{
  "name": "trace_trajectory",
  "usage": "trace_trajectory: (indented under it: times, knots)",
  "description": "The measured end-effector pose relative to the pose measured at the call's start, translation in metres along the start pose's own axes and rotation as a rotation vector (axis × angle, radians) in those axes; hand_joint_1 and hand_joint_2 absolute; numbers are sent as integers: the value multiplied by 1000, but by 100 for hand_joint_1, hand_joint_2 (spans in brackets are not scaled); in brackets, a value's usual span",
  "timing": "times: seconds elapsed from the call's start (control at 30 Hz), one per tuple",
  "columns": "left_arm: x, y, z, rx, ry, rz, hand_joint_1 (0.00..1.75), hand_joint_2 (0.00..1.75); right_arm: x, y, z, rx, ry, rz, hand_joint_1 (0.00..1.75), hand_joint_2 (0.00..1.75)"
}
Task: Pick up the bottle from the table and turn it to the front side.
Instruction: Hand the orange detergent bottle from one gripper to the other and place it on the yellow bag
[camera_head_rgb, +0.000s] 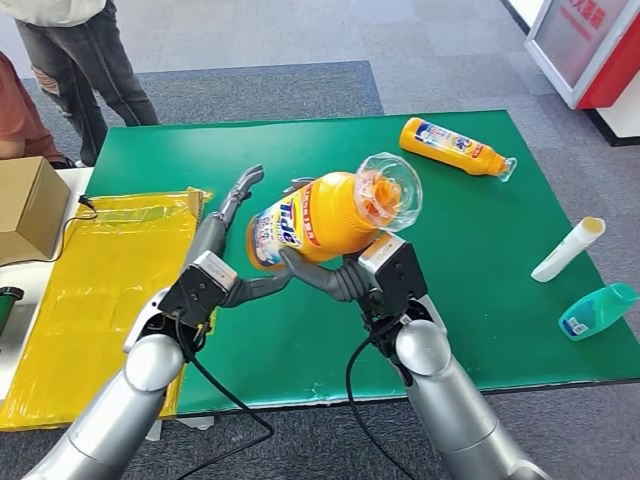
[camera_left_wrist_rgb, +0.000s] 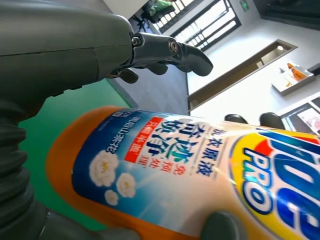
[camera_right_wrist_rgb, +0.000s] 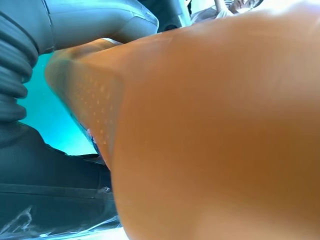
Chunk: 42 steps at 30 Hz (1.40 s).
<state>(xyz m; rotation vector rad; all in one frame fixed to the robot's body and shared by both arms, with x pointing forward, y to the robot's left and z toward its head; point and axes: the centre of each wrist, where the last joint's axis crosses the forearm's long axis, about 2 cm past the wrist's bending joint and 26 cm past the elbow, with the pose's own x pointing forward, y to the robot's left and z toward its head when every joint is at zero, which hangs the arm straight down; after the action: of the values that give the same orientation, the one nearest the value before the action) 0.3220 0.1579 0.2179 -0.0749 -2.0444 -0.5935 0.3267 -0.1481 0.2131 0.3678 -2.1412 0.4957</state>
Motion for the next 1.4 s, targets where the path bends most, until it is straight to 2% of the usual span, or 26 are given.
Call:
trace_trajectory:
  times: [0.37, 0.5, 1.1, 1.17, 1.23, 1.3, 1.4]
  knots:
    - [5, -2, -4, -19, -14, -14, 0, 175, 0, 1, 1, 4, -7, 0, 175, 175]
    - [5, -3, -4, -24, -15, -14, 175, 175, 0, 1, 1, 4, -7, 0, 175, 175]
    - [7, -4, -6, -46, -19, 2, 175, 175, 2, 2, 2, 3, -13, -3, 175, 175]
    - [8, -4, -6, -45, -20, 2, 175, 175, 2, 2, 2, 3, -14, -3, 161, 175]
    - [8, -3, -6, -45, -21, 3, 175, 175, 2, 2, 2, 2, -15, -3, 75, 175]
    - [8, -3, -6, -45, -22, 5, 175, 175, 2, 2, 2, 3, -15, -3, 2, 175]
    - [8, -3, -5, -44, -21, 13, 175, 175, 2, 2, 2, 11, -8, -7, 0, 175]
